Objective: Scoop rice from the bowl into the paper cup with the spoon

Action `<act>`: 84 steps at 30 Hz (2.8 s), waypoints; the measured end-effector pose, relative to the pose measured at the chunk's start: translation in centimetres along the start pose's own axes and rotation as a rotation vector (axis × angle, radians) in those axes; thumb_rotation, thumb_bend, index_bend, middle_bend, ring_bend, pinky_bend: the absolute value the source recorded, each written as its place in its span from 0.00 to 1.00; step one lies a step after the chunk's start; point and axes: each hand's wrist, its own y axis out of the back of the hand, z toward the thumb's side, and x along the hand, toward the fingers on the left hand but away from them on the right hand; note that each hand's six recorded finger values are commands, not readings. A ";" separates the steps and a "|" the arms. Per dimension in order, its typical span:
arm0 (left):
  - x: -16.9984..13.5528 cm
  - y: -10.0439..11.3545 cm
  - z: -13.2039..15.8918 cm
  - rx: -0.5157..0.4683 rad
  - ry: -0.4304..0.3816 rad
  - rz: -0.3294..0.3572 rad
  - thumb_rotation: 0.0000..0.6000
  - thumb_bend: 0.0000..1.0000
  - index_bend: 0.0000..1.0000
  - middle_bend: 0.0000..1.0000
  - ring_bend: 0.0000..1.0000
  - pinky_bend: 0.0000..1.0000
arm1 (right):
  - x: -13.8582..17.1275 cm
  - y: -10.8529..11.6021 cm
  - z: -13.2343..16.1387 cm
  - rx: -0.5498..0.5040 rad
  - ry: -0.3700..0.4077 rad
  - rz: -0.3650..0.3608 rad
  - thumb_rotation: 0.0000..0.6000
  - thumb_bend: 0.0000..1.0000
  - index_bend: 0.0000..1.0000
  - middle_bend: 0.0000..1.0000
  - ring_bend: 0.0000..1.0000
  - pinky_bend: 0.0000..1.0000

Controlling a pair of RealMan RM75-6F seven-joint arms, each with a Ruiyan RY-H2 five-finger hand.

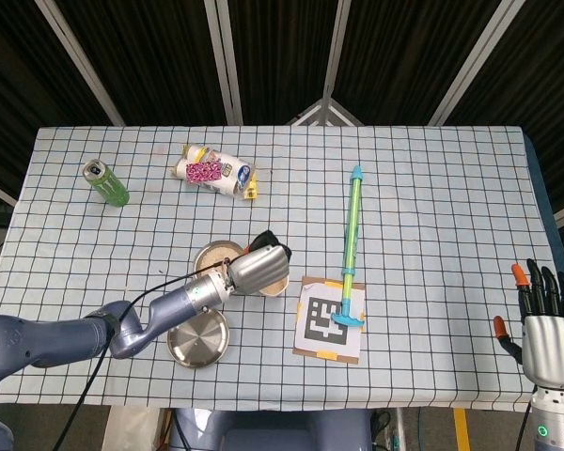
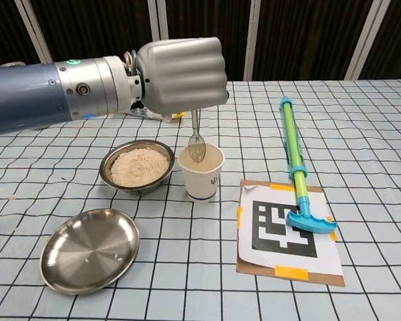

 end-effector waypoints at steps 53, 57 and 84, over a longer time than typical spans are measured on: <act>-17.4 -4.0 7.1 -1.129 0.333 -0.804 1.00 0.40 0.60 1.00 1.00 1.00 | -0.1 -0.1 0.0 0.008 -0.005 0.011 1.00 0.38 0.00 0.00 0.00 0.00; -18.0 -4.1 7.6 -1.138 0.334 -0.821 1.00 0.33 0.59 1.00 1.00 1.00 | -0.1 -0.1 0.0 0.008 -0.004 0.010 1.00 0.38 0.00 0.00 0.00 0.00; -26.5 -4.4 0.2 -1.133 0.686 -0.538 1.00 0.10 0.00 0.00 0.00 0.00 | -0.2 -0.2 -0.1 0.007 -0.005 0.019 1.00 0.38 0.00 0.00 0.00 0.00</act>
